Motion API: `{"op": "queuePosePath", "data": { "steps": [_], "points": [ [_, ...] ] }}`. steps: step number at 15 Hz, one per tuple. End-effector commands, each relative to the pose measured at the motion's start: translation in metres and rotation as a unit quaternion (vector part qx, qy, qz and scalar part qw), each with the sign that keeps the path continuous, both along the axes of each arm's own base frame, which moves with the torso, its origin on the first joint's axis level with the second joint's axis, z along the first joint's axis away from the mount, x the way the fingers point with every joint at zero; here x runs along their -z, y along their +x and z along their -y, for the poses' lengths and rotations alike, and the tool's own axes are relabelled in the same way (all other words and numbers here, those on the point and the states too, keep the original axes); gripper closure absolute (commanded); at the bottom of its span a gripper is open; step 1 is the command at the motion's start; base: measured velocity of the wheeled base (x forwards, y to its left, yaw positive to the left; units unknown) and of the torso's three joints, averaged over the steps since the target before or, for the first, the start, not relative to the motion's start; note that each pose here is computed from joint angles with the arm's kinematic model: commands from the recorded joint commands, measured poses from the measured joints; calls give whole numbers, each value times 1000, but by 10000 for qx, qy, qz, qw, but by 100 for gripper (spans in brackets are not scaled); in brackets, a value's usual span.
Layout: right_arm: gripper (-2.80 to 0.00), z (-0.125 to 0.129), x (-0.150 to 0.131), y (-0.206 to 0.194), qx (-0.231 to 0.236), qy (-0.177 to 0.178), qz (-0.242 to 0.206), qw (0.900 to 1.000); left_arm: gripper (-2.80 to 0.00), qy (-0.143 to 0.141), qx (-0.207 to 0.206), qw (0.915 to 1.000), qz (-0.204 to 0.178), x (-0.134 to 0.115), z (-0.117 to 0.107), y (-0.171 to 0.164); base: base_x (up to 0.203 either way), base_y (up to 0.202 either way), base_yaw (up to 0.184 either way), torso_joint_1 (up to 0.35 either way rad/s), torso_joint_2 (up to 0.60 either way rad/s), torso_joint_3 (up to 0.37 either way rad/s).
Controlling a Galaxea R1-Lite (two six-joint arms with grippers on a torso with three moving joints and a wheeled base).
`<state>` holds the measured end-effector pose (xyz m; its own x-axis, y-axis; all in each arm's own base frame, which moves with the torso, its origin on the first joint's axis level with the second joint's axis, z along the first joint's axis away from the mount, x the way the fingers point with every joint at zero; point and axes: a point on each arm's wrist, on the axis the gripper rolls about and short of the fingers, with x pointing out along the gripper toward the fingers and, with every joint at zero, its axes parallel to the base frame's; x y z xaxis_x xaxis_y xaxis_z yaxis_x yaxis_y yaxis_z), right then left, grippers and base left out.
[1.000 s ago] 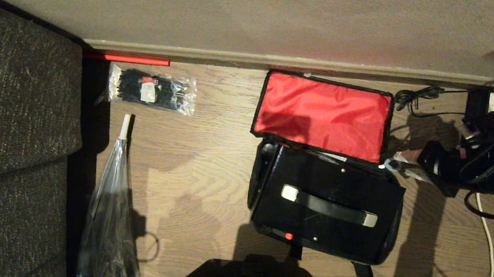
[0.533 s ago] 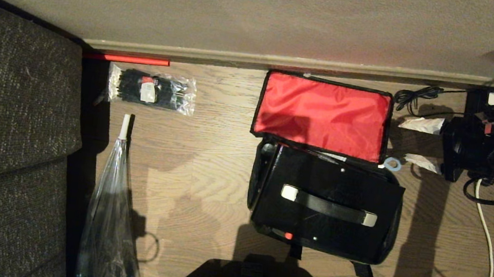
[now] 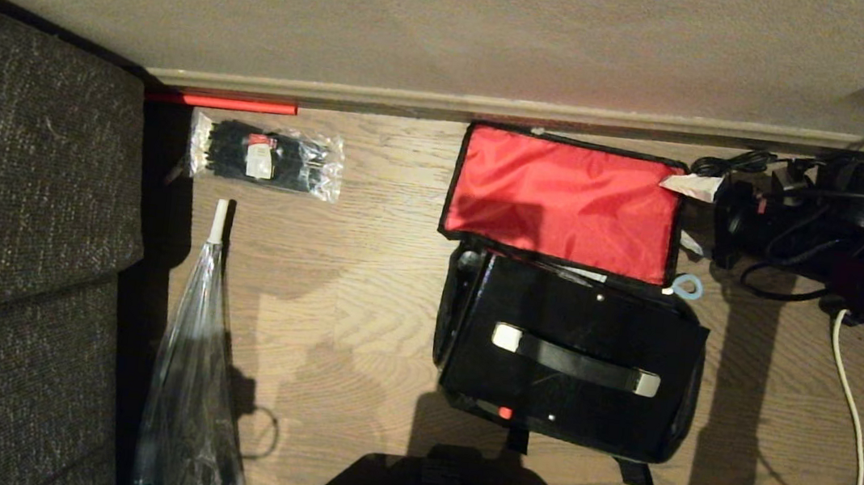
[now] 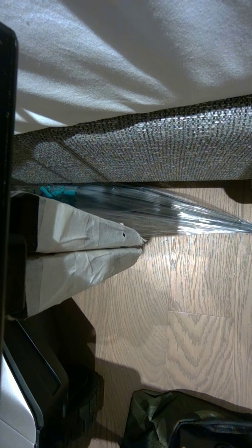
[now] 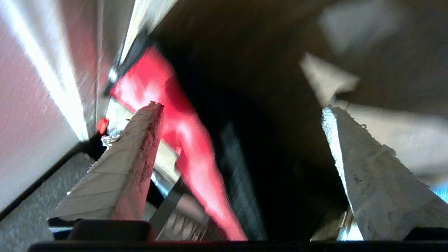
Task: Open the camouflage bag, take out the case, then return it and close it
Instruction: Close the top of the storage box
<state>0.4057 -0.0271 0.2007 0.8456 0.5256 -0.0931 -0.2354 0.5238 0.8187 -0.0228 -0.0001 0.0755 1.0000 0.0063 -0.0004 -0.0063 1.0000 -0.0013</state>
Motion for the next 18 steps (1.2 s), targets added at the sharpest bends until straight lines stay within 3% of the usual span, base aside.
{"op": "queuePosePath", "data": {
  "steps": [1, 4, 5, 7, 11, 15, 18],
  "points": [
    [-280, 0, 19, 15, -35, 124, -232, 9996, 0, -1, -7, 10000, 2, 0, 0, 0, 0, 0, 0, 0, 0, 0],
    [-280, -3, 11, 13, -200, 471, -273, 9983, 0, -1, -7, 10000, 2, 0, 0, 0, 0, 0, 0, 0, 0, 0],
    [0, -4, 9, 13, -213, 595, -298, 9976, 0, -1, -14, 10000, 2, 0, 0, 0, 0, 0, 0, 0, 0, 0],
    [0, -11, 4, 13, -301, 862, -365, 9952, 0, -1, -7, 10000, 2, 0, 0, 0, 0, 0, 0, 0, 0, 0],
    [0, -13, -4, 9, -486, 839, -162, 9952, 0, -1, -13, 10000, -4, 1, 0, 0, 0, 0, 0, 0, 0, 0],
    [0, -12, -35, -18, -731, 697, 360, 9942, 0, -1, -7, 10000, 2, 0, 0, 0, 0, 0, 0, 0, 0, 0],
    [0, -6, -62, -70, -1240, 278, 881, 9880, 0, -1, -7, 10000, -5, 1, 0, 0, 0, 0, 0, 0, 0, 0]
  ]
}}
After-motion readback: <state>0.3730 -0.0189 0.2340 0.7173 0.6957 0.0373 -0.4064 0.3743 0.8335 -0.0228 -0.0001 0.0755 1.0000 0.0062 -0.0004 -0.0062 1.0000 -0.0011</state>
